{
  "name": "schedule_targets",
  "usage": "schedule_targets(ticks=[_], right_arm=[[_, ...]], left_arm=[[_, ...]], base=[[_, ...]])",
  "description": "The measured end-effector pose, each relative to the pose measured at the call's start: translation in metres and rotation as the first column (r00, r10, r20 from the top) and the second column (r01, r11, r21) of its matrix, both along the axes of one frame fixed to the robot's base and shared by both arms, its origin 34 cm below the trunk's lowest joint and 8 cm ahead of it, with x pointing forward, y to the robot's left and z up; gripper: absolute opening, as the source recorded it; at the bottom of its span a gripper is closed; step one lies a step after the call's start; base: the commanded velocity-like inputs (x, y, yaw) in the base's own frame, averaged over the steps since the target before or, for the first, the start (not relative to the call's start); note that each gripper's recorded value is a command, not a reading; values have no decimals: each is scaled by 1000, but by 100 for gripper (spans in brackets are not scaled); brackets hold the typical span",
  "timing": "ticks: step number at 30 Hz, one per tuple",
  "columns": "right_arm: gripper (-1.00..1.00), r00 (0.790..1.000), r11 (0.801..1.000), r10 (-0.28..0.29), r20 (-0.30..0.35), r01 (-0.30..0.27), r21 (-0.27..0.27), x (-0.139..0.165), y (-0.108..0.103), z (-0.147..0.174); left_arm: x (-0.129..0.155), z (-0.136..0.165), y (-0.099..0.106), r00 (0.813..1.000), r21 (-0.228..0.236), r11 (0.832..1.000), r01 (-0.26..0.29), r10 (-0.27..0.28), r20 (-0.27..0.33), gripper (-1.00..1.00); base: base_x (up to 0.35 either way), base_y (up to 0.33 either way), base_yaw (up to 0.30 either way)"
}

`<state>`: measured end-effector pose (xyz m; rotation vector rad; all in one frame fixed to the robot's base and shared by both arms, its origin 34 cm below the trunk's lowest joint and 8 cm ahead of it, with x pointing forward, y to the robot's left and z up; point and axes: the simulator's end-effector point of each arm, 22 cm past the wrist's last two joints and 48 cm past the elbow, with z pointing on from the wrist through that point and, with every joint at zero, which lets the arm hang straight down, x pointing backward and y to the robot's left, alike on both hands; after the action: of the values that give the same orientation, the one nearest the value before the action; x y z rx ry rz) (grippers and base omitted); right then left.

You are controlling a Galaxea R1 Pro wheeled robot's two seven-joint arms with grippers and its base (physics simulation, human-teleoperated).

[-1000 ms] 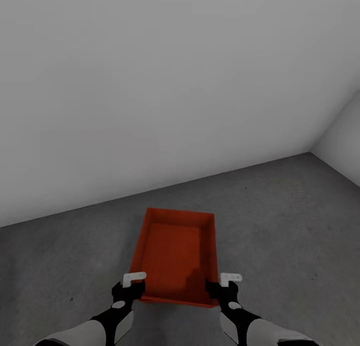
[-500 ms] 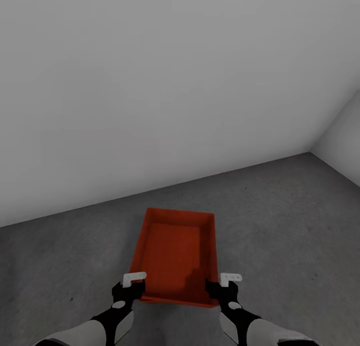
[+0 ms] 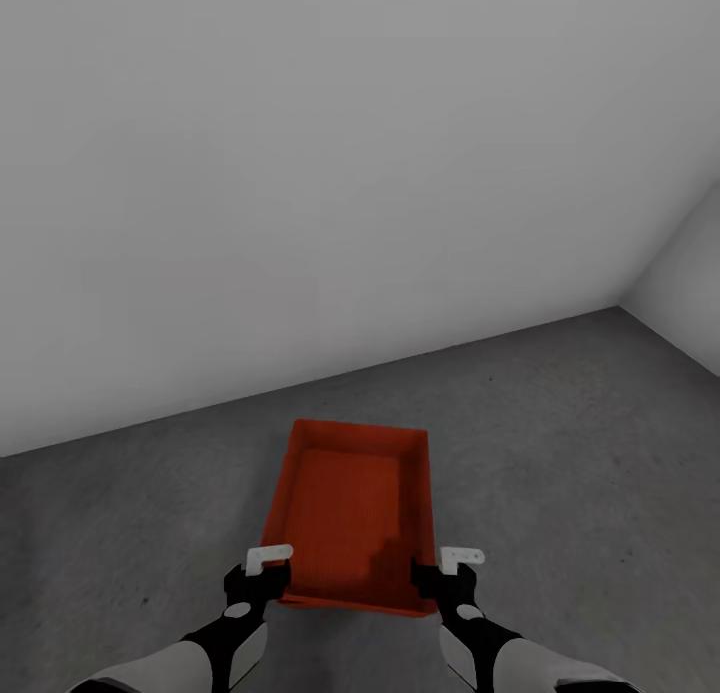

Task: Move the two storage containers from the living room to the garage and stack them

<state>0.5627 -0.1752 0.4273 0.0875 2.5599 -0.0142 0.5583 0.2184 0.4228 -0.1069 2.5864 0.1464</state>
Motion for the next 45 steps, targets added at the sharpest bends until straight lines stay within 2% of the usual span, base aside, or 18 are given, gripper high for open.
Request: schedule_targets(ticks=[45], right_arm=[[100,1000,1000,-4,-3,4,0,1,0,74]], left_arm=[[1,74,1,1000,1,1000,-2,2,-3,100]], base=[[0,0,0]])
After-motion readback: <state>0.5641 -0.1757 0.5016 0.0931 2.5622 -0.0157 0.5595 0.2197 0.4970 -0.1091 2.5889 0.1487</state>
